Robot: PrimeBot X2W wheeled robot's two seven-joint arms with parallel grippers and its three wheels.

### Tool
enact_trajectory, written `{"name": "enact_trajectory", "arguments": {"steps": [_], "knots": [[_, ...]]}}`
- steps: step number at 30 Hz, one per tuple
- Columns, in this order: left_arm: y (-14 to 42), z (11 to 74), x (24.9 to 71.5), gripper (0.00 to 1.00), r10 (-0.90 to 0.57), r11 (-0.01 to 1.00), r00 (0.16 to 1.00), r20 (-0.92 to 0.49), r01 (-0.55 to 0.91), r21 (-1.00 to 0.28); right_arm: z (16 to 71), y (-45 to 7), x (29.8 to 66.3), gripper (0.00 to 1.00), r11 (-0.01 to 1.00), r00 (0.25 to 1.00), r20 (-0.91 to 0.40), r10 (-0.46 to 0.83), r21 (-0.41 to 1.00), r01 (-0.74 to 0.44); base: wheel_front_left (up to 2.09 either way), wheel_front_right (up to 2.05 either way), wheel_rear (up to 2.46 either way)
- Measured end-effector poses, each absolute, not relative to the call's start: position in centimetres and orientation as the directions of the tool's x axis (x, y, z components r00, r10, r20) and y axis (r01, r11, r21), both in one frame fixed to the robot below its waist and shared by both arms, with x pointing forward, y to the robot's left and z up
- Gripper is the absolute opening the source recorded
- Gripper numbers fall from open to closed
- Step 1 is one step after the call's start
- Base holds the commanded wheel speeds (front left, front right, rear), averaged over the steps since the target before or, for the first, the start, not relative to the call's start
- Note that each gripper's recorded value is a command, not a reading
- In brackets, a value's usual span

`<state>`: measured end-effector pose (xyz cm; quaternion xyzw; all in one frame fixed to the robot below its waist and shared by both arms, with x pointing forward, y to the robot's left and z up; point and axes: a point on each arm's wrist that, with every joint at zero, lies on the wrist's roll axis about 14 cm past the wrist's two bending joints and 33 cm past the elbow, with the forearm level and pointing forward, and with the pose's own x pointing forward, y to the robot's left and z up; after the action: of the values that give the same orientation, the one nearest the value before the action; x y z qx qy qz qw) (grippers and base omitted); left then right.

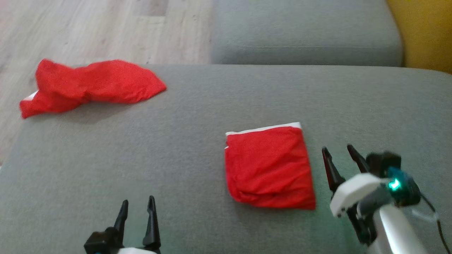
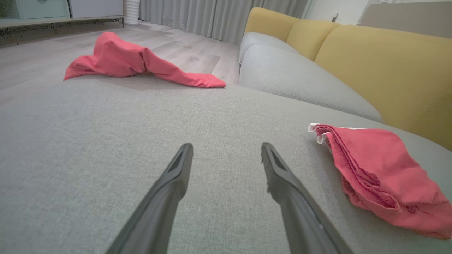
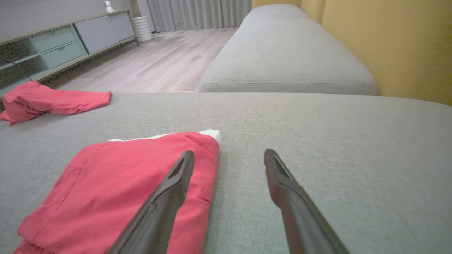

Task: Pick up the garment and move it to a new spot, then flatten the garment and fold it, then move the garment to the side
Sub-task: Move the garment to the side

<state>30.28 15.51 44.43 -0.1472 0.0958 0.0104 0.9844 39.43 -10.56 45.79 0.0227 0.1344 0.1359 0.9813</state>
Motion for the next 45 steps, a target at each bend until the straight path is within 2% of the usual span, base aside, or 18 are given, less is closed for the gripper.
{"name": "enact_trajectory", "arguments": {"steps": [10, 19, 20, 21, 22, 23, 24, 32, 37, 40, 45], "knots": [[17.2, 43.3, 29.6, 1.0, 0.065, 0.945, 0.971, -0.23, -0.134, -0.298, 42.1, -7.9, 42.3, 1.0, 0.947, 0.84, -0.44, 0.317, 0.102, -0.304, 0.0, 0.0, 0.0], [18.4, 42.0, 29.4, 1.0, 0.111, 0.938, 0.954, -0.278, -0.193, -0.287, 36.8, -6.5, 41.9, 1.0, 0.939, 0.724, -0.604, 0.334, 0.151, -0.308, 0.0, 0.0, 0.0], [18.4, 42.0, 29.5, 1.0, 0.113, 0.938, 0.954, -0.279, -0.195, -0.286, 36.8, -6.3, 42.2, 0.74, 0.938, 0.722, -0.603, 0.338, 0.16, -0.306, 0.0, 0.0, 0.0], [18.5, 42.0, 29.7, 1.0, 0.113, 0.938, 0.953, -0.279, -0.195, -0.285, 36.8, -6.1, 42.5, 0.53, 0.937, 0.722, -0.602, 0.342, 0.165, -0.307, 0.0, 0.0, 0.0], [18.5, 42.0, 29.9, 1.0, 0.112, 0.94, 0.954, -0.28, -0.193, -0.283, 36.9, -6.0, 42.8, 0.4, 0.937, 0.723, -0.599, 0.345, 0.173, -0.304, 0.0, 0.0, 0.0], [18.3, 41.9, 30.1, 1.0, 0.107, 0.942, 0.954, -0.28, -0.188, -0.279, 37.0, -5.9, 43.0, 0.05, 0.936, 0.723, -0.597, 0.349, 0.179, -0.303, 0.0, 0.0, 0.0], [18.1, 41.9, 30.2, 1.0, 0.101, 0.943, 0.954, -0.281, -0.182, -0.278, 37.1, -5.8, 43.2, 0.0, 0.935, 0.726, -0.591, 0.351, 0.185, -0.301, 0.0, 0.0, 0.0], [15.8, 42.1, 32.6, 1.0, 0.013, 0.955, 0.964, -0.267, -0.091, -0.282, 37.9, -8.5, 44.5, 0.0, 0.954, 0.783, -0.544, 0.3, 0.172, -0.246, 0.0, 0.0, 0.0], [13.4, 42.5, 35.0, 1.0, -0.072, 0.958, 0.967, -0.243, -0.001, -0.288, 39.9, -15.2, 46.2, 0.0, 0.985, 0.853, -0.494, 0.171, 0.09, -0.145, 0.0, 0.0, 0.0], [10.6, 43.0, 37.6, 1.0, -0.168, 0.953, 0.963, -0.211, 0.104, -0.285, 41.4, -20.3, 46.8, 0.0, 0.998, 0.886, -0.459, 0.065, 0.036, -0.054, 0.0, 0.0, 0.0], [7.0, 43.3, 40.8, 1.0, -0.294, 0.932, 0.937, -0.189, 0.238, -0.273, 42.7, -25.7, 46.8, 0.0, 0.998, 0.902, -0.428, -0.056, -0.008, 0.058, 0.0, 0.0, 0.0]]}}
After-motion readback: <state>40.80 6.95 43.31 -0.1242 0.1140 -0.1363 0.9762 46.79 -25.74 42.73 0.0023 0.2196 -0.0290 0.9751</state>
